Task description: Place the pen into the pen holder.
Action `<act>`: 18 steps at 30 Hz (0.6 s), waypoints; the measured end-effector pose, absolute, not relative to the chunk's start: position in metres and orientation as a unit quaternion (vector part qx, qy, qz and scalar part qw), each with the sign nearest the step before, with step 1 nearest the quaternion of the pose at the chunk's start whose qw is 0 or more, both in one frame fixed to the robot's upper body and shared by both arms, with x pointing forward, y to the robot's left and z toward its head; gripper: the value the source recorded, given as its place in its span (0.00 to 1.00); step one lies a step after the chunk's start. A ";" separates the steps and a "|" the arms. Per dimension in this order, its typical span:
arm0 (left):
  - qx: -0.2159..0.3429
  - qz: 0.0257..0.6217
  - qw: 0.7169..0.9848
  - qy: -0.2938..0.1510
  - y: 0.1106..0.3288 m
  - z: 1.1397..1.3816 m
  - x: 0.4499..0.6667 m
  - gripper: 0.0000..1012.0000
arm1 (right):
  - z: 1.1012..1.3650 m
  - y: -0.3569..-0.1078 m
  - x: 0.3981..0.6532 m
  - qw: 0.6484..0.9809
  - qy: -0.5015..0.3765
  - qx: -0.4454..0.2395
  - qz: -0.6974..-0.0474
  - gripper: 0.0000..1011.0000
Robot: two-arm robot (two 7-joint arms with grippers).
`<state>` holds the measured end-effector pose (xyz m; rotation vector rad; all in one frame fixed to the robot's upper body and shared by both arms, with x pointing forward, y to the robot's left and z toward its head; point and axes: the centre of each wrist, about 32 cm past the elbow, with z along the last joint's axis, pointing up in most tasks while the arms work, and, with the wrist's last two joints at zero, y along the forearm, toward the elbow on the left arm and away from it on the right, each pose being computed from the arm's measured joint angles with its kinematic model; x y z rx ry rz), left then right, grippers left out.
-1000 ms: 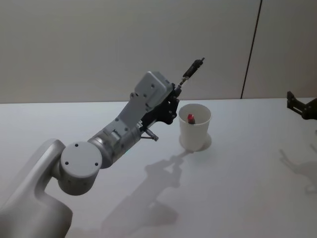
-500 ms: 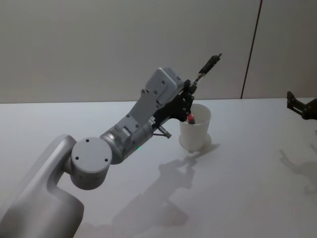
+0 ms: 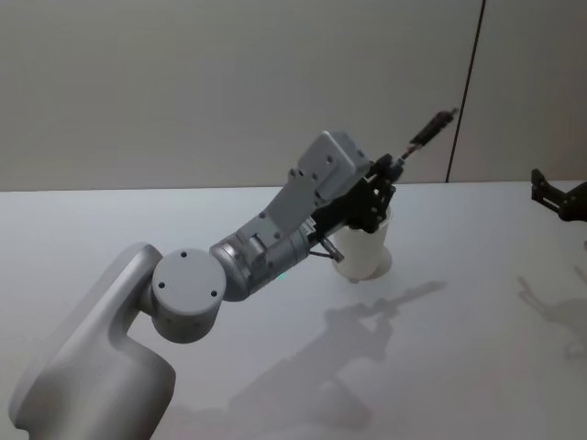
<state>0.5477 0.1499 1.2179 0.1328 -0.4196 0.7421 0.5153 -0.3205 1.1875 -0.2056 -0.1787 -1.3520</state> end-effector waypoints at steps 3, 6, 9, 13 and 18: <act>0.064 0.345 0.914 -0.205 0.147 1.218 0.549 0.14 | 1.188 -0.320 0.515 0.772 -0.082 -0.095 -0.624 0.99; 0.063 0.332 0.918 -0.207 0.144 1.218 0.551 0.14 | 1.188 -0.320 0.515 0.772 -0.082 -0.095 -0.624 0.99; 0.063 0.319 0.923 -0.208 0.142 1.218 0.552 0.14 | 1.188 -0.320 0.515 0.772 -0.082 -0.095 -0.624 0.99; 0.063 0.305 0.927 -0.207 0.140 1.219 0.555 0.14 | 1.188 -0.320 0.515 0.772 -0.082 -0.095 -0.624 0.99; 0.063 0.293 0.932 -0.205 0.141 1.220 0.557 0.14 | 1.188 -0.320 0.515 0.772 -0.082 -0.095 -0.624 0.99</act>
